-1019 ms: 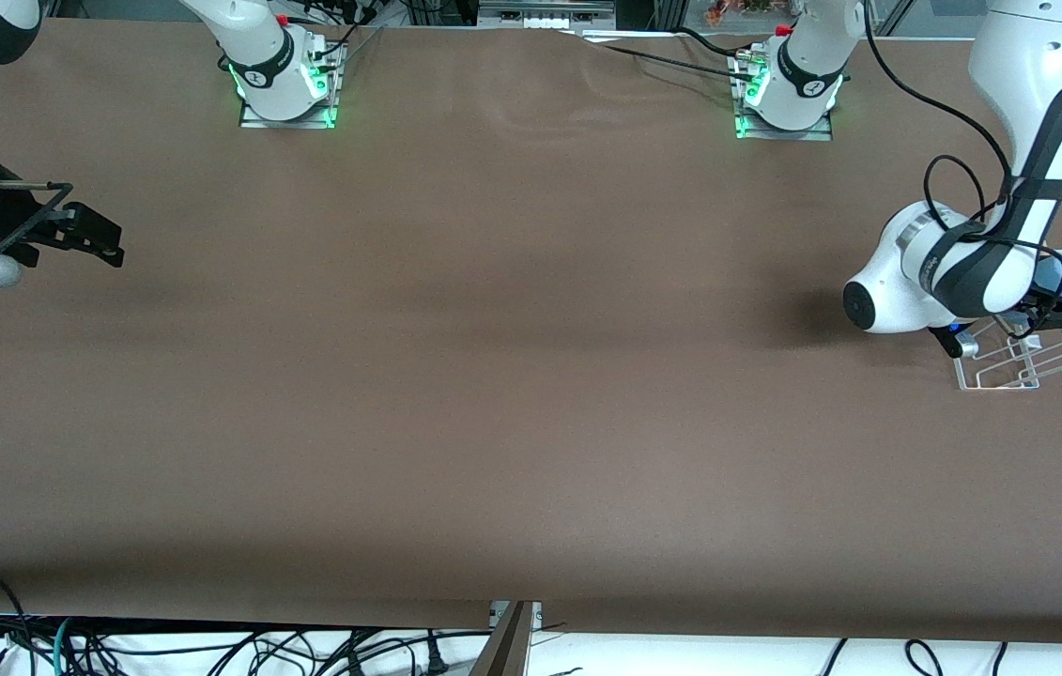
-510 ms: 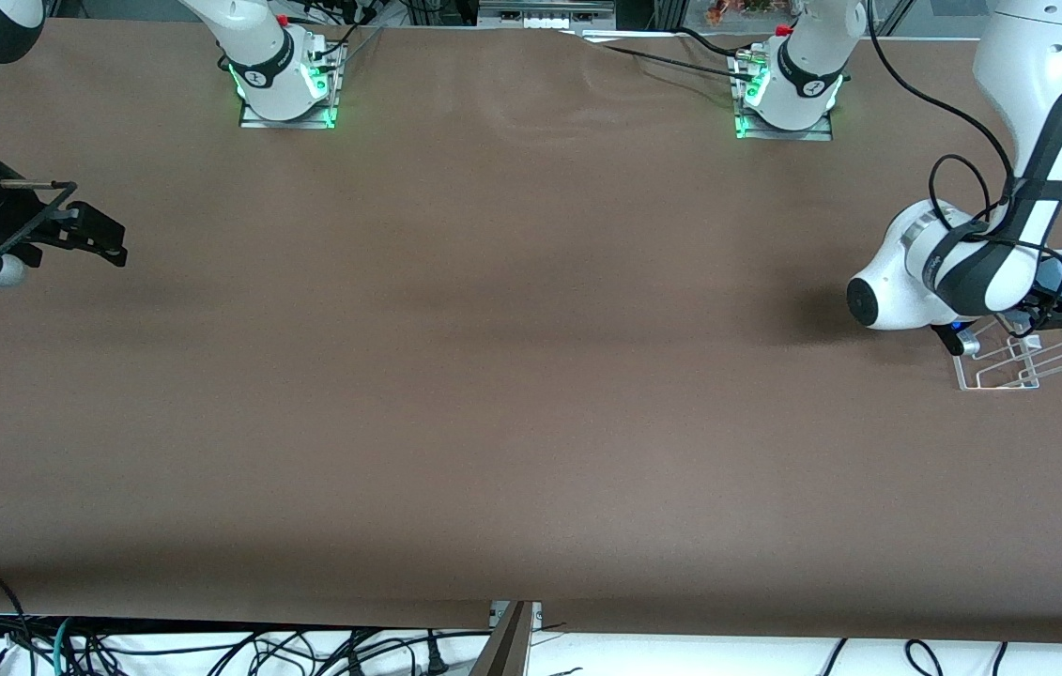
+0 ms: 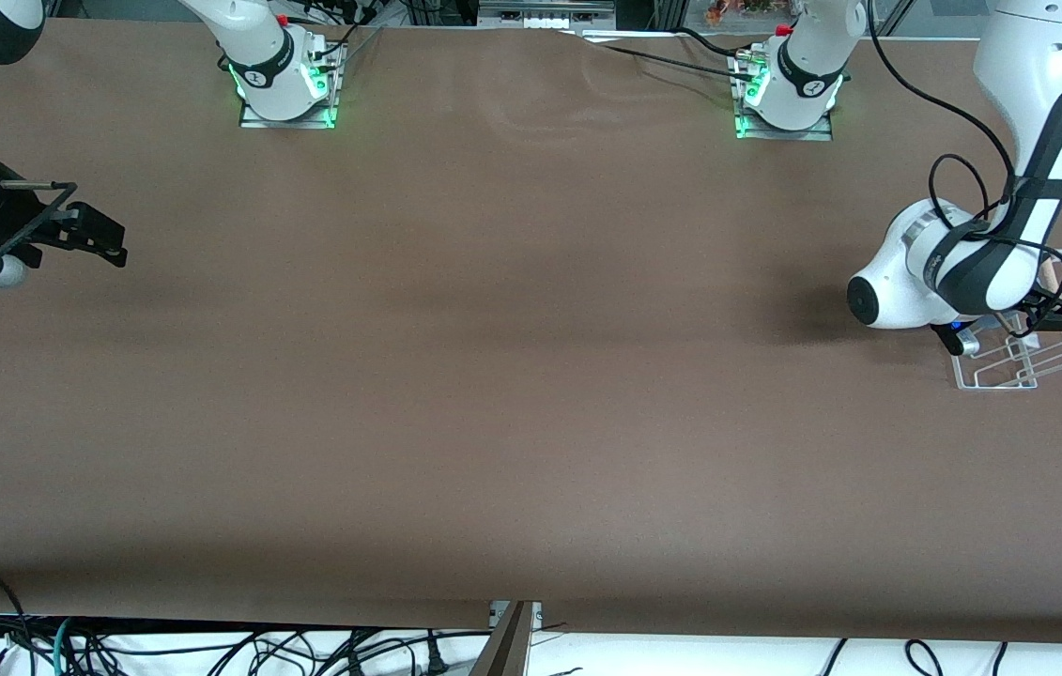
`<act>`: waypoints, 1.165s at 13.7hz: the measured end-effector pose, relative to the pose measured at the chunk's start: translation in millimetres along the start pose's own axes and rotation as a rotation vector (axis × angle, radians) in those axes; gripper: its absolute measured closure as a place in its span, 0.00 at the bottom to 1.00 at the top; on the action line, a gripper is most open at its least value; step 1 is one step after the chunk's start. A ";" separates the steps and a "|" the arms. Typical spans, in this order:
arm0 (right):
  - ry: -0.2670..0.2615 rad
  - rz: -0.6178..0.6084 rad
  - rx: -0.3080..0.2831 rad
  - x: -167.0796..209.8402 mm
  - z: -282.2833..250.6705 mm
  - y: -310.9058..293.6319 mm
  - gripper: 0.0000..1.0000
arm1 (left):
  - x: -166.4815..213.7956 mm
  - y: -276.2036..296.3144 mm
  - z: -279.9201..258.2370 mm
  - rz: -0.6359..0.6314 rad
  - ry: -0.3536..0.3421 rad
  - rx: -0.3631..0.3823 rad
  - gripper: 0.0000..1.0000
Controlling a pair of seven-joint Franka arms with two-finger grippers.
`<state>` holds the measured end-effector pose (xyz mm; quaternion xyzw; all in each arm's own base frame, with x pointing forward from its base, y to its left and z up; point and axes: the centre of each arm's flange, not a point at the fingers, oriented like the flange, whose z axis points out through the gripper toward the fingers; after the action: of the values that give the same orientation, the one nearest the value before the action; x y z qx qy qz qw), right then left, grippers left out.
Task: Transfer cup to left arm and place on rack
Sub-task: 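Lower the cup into the rack slot with the left gripper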
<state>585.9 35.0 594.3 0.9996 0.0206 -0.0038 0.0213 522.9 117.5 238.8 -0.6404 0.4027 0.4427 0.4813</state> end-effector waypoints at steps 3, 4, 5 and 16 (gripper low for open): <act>-0.001 0.000 0.000 0.2 0.5 0.0 0.00 | -3.7 -2.0 -0.4 -0.009 0.000 0.001 0.00; -0.001 0.000 0.000 0.2 0.5 0.0 0.00 | -6.3 -3.9 -0.6 -0.018 0.000 0.002 0.00; -0.001 0.000 0.000 0.2 0.5 0.0 0.00 | -10.4 -7.5 -0.6 -0.030 0.000 0.001 0.00; -0.001 0.000 0.000 0.5 0.7 0.2 0.00 | -133.9 -85.9 -58.1 -0.367 0.451 -0.743 0.00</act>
<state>586.4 34.8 593.6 0.9995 0.0208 -0.0042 0.0213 576.3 91.2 397.4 -0.9101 0.1914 0.3143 0.1904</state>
